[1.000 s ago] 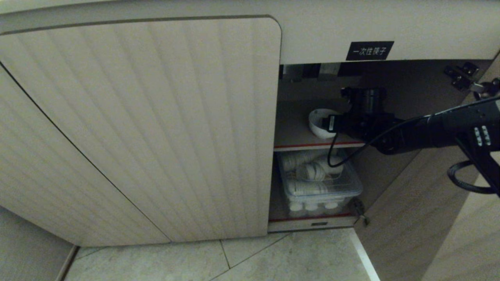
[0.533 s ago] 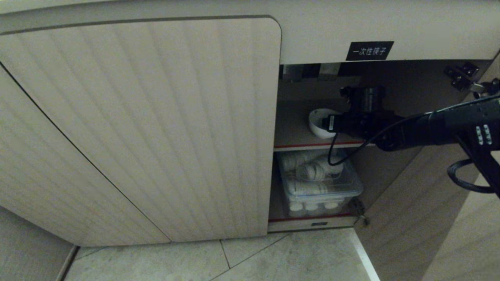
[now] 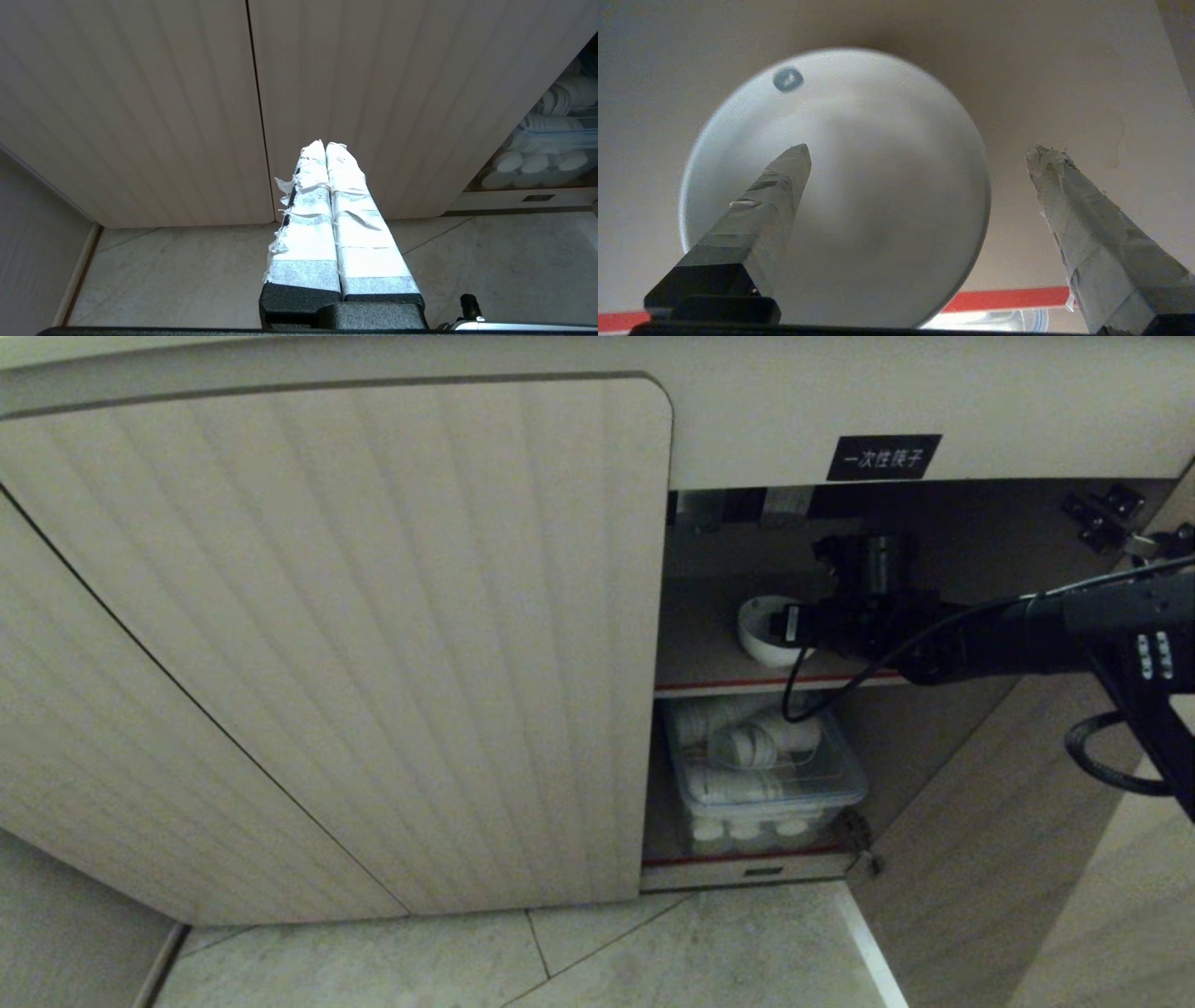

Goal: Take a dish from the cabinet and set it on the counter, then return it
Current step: Take the bowl from the cabinet

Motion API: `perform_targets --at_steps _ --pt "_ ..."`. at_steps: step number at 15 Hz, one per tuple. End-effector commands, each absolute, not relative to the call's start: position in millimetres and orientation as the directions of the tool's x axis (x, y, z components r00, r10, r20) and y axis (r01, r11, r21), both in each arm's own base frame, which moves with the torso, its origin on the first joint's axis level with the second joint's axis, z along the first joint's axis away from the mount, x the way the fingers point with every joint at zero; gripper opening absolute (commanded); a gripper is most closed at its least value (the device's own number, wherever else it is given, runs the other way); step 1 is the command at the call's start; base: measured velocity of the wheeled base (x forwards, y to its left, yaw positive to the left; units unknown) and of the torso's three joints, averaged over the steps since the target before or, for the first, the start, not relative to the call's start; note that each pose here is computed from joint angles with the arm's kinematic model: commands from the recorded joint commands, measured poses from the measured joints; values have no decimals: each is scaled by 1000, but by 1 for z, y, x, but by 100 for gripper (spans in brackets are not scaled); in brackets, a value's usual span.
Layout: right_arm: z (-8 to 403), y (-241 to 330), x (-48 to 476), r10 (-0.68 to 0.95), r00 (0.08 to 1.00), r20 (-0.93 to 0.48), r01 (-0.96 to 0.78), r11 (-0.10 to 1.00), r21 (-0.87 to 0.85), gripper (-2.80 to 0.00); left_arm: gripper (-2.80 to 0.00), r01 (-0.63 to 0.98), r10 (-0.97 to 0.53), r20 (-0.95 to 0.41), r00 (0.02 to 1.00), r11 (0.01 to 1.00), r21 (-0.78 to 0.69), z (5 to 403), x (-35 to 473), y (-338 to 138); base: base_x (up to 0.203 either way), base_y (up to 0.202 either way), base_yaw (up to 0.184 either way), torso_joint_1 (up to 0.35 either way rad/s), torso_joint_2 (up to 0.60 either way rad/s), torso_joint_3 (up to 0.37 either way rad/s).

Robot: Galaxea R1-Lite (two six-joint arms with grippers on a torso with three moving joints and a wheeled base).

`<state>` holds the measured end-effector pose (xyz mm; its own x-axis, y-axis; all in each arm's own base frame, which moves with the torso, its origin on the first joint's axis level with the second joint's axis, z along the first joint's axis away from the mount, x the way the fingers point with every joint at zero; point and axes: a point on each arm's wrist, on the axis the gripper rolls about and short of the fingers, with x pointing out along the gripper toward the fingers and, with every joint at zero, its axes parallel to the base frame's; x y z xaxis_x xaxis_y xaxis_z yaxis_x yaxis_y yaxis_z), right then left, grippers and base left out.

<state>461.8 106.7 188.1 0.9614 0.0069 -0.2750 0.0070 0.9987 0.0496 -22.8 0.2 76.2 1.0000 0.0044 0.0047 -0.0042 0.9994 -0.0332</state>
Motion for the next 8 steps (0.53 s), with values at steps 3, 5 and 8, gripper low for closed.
perform_targets --at_steps 3,5,8 --pt "189 107 462 6 960 -280 8 999 49 0 -280 -4 5 5 1000 999 -34 76 -23 0 0 0 0 0 0 0" --pt "190 107 462 5 958 -286 9 999 47 0 -280 -4 5 5 1000 999 -34 76 -23 0 0 0 0 0 0 0" --pt "196 106 465 4 950 -314 10 999 42 0 -280 -4 5 5 1000 999 -34 76 -23 0 0 0 0 0 0 0"
